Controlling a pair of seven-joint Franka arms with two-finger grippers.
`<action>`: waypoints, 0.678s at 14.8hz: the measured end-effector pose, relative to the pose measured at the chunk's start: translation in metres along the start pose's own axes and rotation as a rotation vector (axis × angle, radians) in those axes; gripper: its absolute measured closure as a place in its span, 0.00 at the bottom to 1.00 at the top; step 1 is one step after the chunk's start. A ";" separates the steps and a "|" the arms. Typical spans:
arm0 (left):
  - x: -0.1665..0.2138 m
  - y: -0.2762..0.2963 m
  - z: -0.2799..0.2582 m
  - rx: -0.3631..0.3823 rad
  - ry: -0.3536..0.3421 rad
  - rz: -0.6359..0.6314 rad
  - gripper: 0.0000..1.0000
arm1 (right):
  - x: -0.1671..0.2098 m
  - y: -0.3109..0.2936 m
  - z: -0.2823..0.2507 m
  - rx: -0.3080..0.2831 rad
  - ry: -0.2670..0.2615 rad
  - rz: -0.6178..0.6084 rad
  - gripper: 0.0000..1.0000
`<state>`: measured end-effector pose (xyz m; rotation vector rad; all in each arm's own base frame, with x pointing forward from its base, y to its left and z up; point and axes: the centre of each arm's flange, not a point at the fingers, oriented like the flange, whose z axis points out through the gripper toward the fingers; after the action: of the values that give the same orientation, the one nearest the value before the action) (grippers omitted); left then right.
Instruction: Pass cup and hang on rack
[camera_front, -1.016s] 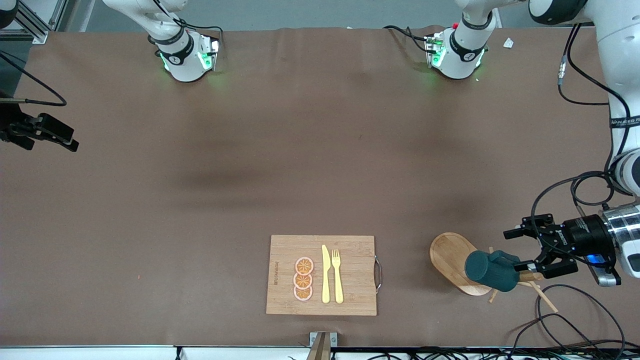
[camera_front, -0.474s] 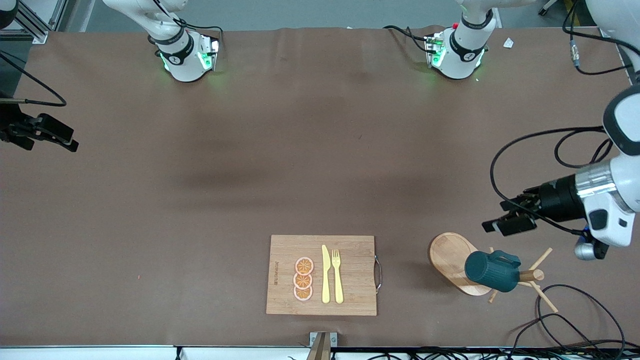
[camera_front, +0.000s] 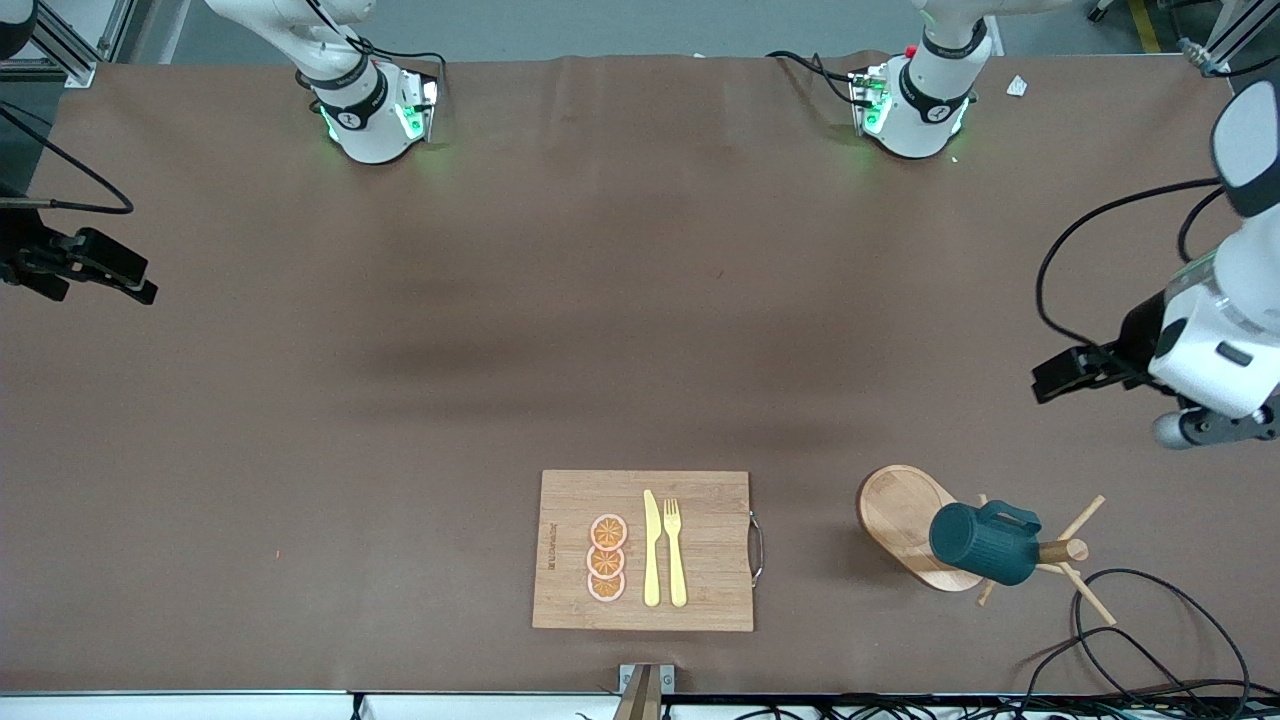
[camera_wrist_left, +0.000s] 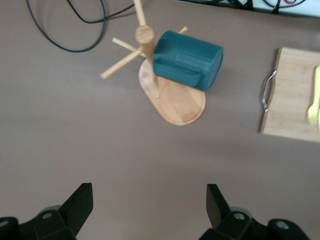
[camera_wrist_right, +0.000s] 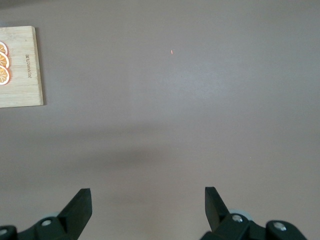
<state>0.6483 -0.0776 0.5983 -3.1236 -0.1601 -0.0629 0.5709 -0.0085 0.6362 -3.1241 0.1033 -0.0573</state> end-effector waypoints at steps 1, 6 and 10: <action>-0.004 -0.007 -0.009 0.006 0.001 0.007 0.00 | 0.000 0.000 0.000 0.000 0.000 0.000 0.00; -0.033 -0.036 -0.053 0.031 -0.012 0.040 0.00 | 0.000 0.001 0.000 0.000 0.002 0.002 0.00; -0.057 -0.085 -0.075 0.040 -0.015 0.086 0.00 | 0.000 0.001 0.000 0.000 0.002 0.003 0.00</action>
<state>0.5802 0.0002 0.6717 -3.0870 -0.0260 -0.0354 0.5711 -0.0098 0.6360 -3.1240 0.1076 -0.0599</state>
